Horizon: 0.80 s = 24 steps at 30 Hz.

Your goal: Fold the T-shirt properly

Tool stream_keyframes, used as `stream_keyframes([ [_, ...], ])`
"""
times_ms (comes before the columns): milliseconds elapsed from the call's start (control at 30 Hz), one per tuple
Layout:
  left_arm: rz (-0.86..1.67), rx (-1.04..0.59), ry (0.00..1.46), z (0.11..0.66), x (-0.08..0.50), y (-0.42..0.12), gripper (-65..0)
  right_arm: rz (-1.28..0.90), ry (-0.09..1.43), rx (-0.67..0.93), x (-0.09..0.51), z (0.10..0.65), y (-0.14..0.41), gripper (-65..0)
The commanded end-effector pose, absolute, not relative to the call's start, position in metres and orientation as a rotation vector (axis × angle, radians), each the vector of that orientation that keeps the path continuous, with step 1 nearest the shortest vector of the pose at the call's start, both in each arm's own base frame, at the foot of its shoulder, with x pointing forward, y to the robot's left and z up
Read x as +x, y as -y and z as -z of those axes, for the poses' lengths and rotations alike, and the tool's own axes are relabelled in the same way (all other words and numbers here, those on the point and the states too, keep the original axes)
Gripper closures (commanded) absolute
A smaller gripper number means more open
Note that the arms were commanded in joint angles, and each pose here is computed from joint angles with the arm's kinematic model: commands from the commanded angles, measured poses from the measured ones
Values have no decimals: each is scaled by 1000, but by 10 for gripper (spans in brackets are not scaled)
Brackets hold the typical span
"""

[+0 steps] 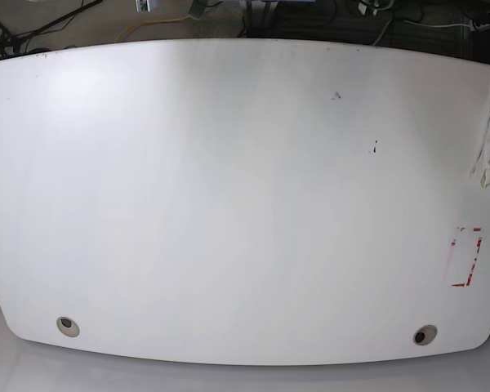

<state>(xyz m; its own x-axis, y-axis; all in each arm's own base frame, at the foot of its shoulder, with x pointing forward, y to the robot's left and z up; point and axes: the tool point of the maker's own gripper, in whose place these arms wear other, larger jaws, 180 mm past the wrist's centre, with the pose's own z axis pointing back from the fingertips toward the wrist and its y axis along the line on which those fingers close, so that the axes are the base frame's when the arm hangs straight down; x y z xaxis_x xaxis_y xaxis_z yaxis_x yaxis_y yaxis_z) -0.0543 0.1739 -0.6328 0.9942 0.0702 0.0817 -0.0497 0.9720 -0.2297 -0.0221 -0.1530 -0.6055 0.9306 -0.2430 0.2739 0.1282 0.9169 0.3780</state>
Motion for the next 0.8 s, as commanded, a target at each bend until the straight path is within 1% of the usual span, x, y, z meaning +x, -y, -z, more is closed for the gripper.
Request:
stream_keyframes([
  [0,-39,-221,64,637,-55,-180,-346,212,288,337,-25,615,165,-327],
  [133,-14,-217,63,643,-36,-177,-346,233,275,315,-9,624,176,-327],
  [233,-17,-142,60,647,-29,-189,-346,217,259,299,-1,629,178,-327],
  [333,-27,-94,79,652,-10,-188,-346,164,233,257,2,635,182,-331],
  [500,-40,-85,64,655,-3,-189,-346,113,213,209,4,640,185,-333],
  [767,-48,-83,53,656,-4,-189,-346,106,222,225,11,641,174,-333],
])
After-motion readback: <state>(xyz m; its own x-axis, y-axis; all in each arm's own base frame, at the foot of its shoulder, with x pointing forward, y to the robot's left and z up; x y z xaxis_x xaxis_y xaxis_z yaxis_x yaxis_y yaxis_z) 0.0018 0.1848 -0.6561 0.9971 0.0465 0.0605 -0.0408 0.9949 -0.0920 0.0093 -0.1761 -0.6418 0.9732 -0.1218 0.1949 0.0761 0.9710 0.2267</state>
